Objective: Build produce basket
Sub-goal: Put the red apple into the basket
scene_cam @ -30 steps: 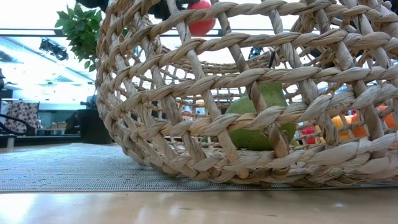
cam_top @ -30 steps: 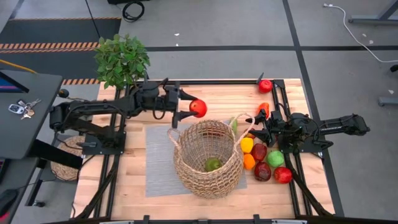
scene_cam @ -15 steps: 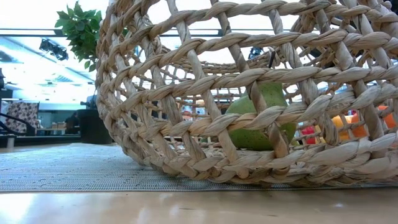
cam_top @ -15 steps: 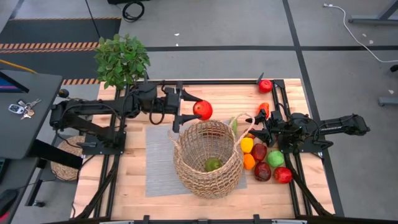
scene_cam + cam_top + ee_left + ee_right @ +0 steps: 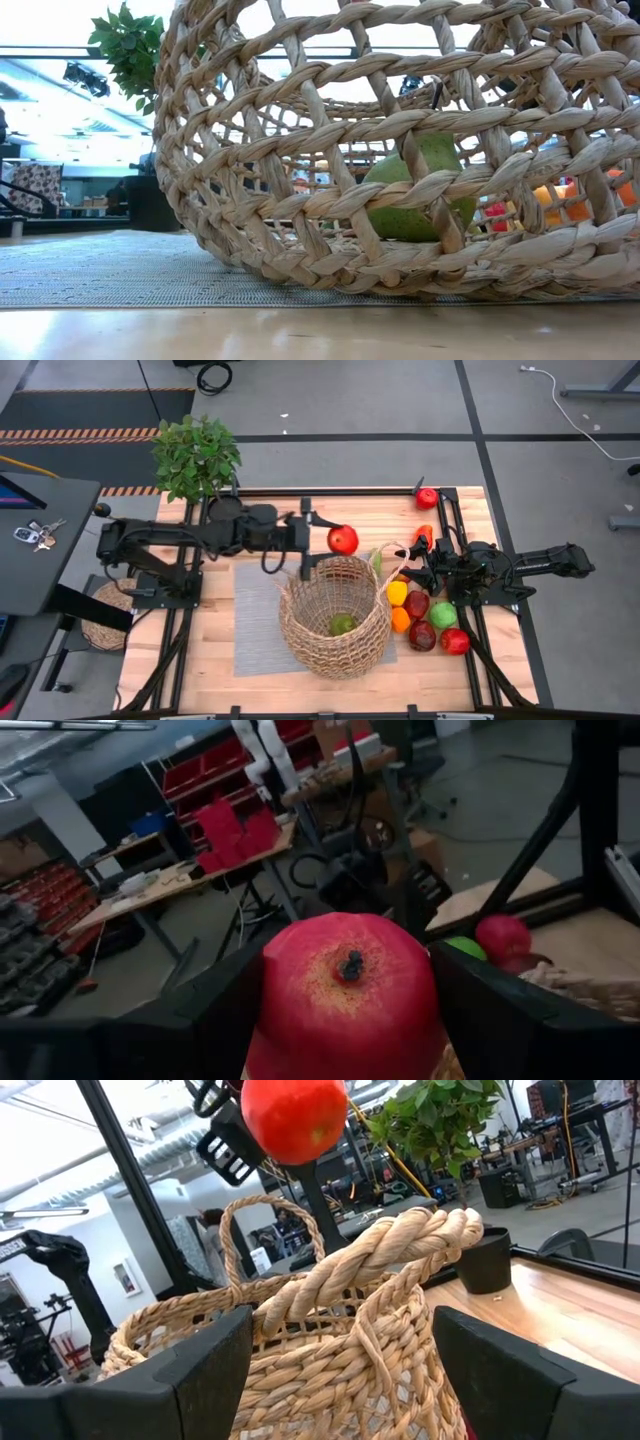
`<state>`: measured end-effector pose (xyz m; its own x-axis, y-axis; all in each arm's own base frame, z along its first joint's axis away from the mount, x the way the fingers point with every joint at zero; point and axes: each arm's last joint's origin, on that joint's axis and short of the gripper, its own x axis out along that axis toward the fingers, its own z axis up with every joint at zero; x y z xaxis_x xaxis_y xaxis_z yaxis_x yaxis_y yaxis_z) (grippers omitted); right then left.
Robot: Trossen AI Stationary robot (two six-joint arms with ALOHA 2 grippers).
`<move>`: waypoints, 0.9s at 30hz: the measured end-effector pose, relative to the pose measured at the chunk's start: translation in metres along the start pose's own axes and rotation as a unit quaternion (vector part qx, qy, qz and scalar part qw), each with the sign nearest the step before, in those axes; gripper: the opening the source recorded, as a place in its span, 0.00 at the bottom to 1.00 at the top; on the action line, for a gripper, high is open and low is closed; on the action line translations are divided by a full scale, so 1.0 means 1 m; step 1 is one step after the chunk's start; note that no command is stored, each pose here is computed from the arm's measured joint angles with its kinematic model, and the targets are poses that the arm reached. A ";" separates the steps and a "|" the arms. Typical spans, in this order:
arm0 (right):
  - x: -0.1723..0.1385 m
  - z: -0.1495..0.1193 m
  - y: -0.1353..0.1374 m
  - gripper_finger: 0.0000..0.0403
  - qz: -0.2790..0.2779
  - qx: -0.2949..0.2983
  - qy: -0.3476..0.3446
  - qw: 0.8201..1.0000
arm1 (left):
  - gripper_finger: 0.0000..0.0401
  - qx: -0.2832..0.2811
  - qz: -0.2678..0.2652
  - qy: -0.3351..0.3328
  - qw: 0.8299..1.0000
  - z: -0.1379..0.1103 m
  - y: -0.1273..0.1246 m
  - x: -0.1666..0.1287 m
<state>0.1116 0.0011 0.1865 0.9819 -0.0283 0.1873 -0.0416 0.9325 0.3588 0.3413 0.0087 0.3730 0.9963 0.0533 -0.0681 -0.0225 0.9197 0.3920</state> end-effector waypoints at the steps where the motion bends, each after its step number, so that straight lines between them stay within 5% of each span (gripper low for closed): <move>1: 0.000 0.000 0.000 0.78 0.000 0.000 0.000 1.000 | 0.68 0.003 -0.002 0.002 1.000 0.002 0.000 0.003; 11: 0.000 0.000 0.000 0.78 -0.001 0.000 0.000 1.000 | 0.68 0.010 -0.027 0.041 0.999 0.012 -0.004 0.038; 18: 0.000 0.000 0.000 0.78 -0.001 0.000 0.000 1.000 | 0.68 0.086 -0.061 0.076 0.992 0.002 -0.020 0.051; 27: 0.001 0.001 0.000 0.78 0.001 0.000 -0.004 1.000 | 0.68 0.118 -0.110 0.123 0.979 -0.012 -0.047 0.058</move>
<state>0.1121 0.0011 0.1875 0.9801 -0.0294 0.1961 -0.0438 0.9324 0.3588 0.3990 -0.0271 0.3395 0.9241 -0.0176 -0.3817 0.2392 0.8056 0.5420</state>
